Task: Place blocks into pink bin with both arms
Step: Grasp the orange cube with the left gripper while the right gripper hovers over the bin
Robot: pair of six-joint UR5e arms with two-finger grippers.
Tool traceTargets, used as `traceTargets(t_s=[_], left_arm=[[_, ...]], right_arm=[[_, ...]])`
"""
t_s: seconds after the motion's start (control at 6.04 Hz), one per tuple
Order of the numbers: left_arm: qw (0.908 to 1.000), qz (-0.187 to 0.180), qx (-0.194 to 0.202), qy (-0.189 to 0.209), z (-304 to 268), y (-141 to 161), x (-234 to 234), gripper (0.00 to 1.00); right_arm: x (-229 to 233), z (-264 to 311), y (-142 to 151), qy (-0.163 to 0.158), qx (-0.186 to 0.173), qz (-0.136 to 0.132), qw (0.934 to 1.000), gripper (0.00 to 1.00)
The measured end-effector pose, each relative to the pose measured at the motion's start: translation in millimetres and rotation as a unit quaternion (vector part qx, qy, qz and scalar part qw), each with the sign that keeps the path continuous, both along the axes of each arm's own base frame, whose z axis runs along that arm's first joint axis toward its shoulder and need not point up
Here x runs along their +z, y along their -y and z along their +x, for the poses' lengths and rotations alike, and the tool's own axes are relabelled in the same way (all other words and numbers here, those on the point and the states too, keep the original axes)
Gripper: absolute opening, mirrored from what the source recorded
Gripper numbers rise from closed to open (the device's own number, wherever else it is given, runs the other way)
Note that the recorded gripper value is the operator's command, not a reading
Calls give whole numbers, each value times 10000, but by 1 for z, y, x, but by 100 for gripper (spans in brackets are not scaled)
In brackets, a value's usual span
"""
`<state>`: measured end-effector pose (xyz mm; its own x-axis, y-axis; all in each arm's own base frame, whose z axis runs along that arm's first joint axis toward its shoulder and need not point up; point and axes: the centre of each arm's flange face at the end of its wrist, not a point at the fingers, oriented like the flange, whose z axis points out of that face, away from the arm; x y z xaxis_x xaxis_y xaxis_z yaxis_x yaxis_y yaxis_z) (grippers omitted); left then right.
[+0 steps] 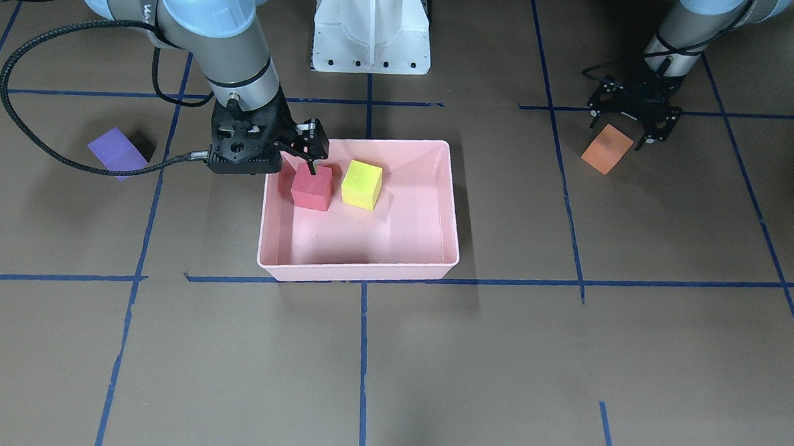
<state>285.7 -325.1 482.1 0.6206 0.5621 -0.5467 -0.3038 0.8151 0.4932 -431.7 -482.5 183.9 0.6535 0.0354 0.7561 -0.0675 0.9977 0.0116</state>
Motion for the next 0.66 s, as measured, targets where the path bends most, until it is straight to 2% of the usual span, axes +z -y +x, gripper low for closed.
traceTargets(t_s=[0.66], left_arm=[[9998, -141, 75, 135, 17, 4, 23, 100]], right_arm=[[11, 1, -1, -67, 12, -53, 10000, 100]])
